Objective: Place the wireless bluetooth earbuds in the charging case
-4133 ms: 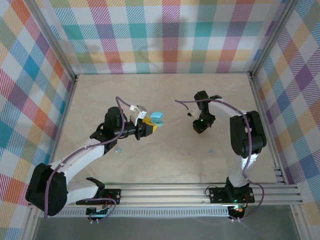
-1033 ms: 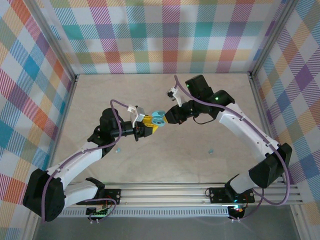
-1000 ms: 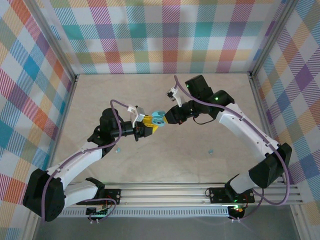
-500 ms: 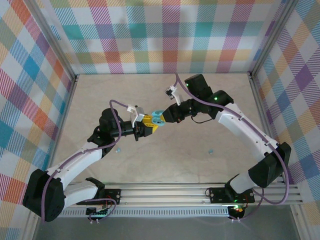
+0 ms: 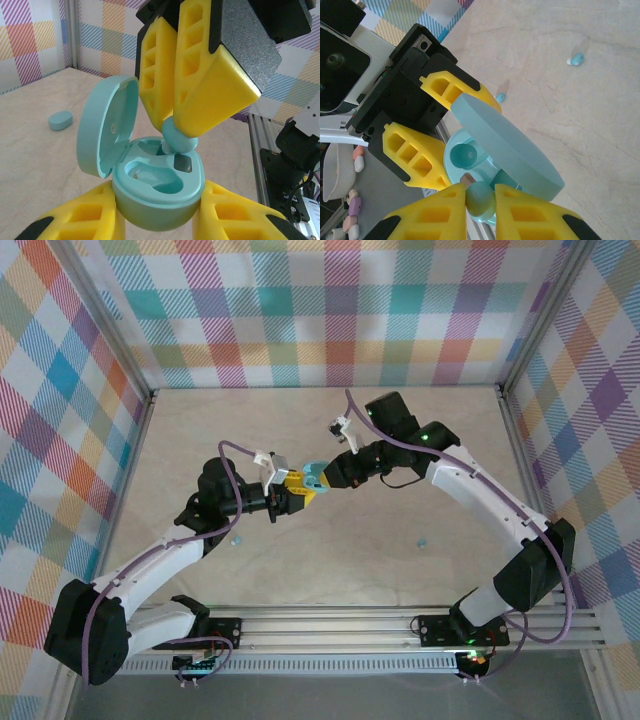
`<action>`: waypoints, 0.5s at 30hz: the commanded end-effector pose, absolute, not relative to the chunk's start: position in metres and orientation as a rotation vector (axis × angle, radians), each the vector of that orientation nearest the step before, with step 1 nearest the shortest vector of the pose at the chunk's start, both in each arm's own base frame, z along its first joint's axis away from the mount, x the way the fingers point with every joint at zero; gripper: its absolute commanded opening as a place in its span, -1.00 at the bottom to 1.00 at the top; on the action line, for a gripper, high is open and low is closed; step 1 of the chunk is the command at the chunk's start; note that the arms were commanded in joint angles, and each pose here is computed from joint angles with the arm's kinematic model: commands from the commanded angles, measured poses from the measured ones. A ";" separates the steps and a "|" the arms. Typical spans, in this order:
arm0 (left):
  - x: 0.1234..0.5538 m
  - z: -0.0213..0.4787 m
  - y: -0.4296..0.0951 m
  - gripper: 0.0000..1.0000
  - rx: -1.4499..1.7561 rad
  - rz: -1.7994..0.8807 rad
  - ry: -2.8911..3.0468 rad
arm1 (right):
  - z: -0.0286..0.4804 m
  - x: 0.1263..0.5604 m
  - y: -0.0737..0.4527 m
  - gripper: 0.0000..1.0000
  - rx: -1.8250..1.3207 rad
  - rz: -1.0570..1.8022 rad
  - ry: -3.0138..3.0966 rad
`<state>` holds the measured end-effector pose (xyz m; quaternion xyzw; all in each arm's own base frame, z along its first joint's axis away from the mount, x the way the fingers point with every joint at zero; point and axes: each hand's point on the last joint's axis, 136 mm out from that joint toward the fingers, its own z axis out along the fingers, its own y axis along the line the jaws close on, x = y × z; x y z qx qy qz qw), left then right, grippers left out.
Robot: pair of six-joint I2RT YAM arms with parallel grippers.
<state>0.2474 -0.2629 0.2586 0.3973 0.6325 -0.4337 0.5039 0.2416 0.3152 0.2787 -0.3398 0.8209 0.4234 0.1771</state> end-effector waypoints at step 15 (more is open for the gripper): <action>0.237 0.274 -0.266 -0.89 0.993 -1.069 1.443 | 0.268 0.243 0.316 -0.45 -0.990 1.164 2.370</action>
